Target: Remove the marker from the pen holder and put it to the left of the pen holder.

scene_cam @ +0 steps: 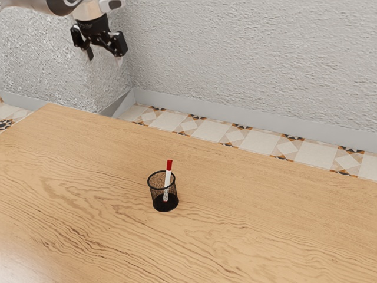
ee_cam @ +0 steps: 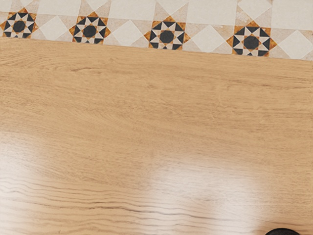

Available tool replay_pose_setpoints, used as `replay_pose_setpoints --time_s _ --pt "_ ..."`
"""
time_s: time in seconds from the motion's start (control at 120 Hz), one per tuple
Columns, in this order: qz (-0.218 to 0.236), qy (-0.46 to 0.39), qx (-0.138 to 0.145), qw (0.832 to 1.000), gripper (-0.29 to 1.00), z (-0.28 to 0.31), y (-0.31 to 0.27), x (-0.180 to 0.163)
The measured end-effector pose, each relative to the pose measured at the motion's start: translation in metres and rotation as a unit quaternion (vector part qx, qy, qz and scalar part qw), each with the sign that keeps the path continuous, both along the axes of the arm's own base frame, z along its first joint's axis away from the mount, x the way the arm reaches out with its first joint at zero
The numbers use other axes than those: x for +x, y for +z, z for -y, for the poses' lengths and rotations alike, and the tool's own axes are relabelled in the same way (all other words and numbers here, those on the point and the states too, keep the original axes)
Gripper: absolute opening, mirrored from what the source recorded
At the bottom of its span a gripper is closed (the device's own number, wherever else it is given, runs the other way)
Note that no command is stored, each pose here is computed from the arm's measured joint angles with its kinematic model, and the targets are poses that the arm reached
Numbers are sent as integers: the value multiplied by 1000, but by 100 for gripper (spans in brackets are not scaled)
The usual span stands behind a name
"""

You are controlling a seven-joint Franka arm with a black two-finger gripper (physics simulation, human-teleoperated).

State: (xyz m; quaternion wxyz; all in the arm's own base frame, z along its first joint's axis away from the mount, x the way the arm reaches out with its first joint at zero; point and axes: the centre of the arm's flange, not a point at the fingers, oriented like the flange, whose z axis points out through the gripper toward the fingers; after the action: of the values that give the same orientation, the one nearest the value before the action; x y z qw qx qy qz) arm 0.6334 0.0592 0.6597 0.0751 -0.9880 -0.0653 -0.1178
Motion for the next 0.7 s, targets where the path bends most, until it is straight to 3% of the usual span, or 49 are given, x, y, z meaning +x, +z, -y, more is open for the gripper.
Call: replay_pose_setpoints --time_s 0.192,0.442,0.7 --pt "-24 -12 -12 1000 70 18 -36 19" --pt "-116 -30 -50 992 70 45 -165 64" --pt "-165 -36 -76 983 51 65 -226 68"
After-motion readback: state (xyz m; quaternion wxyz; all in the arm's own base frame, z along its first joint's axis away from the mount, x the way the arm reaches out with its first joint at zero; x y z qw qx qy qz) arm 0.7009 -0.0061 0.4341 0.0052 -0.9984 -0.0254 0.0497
